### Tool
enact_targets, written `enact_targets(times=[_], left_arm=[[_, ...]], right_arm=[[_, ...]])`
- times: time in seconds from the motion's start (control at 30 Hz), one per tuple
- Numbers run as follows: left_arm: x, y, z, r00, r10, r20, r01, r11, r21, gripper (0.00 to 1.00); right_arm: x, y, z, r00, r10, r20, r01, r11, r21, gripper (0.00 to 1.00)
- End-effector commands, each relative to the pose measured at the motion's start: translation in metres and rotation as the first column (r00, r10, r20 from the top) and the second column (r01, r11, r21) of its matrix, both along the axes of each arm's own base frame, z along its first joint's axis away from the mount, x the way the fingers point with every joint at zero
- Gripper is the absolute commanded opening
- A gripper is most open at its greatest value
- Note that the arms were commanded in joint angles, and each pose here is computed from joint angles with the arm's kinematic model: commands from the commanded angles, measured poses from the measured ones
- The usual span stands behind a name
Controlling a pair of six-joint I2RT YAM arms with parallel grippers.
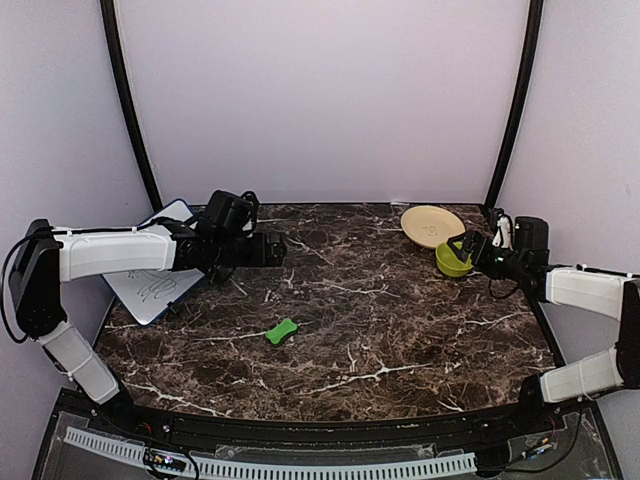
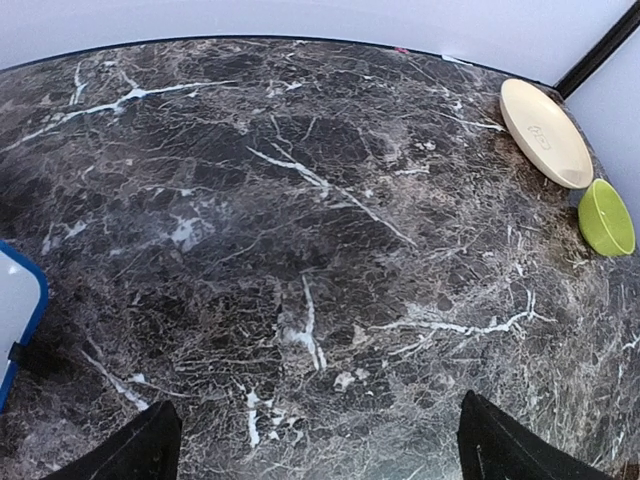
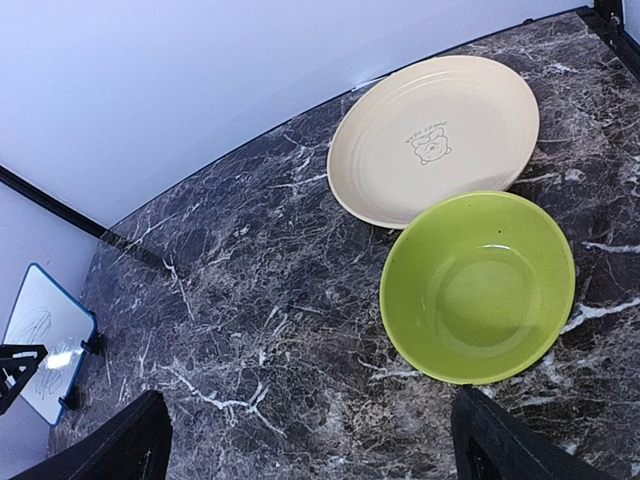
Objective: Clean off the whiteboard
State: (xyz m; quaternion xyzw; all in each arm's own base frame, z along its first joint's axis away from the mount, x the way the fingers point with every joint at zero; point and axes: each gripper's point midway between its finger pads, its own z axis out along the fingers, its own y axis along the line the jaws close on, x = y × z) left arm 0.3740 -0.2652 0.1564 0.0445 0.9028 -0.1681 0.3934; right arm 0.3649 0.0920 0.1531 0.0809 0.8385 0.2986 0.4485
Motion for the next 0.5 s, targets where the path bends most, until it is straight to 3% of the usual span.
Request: enact_targets(times=[0.0, 0.23, 0.33, 0.47], left_arm=[[0.007, 0.016, 0.012, 0.987, 0.16, -0.013, -0.16, 0.987, -0.01, 0.99], [0.008, 0.051, 0.006, 0.894, 0.439, -0.085, -0.437, 0.898, 0.044, 0.99], [0.003, 0.059, 0.001, 0.855, 0.501, -0.133, -0.494, 0.865, 0.085, 0.99], [-0.008, 0.067, -0.019, 0.76, 0.609, -0.226, -0.587, 0.793, 0.163, 0.9]], right_arm=[[0.002, 0.005, 0.008, 0.999, 0.03, 0.038, -0.029, 1.0, -0.006, 0.99], [-0.002, 0.005, 0.006, 0.999, 0.03, 0.037, -0.03, 1.0, -0.007, 0.99], [-0.004, 0.005, 0.006, 0.999, 0.031, 0.036, -0.031, 0.999, -0.007, 0.98], [-0.006, 0.005, 0.002, 0.999, 0.031, 0.035, -0.032, 0.999, 0.005, 0.99]])
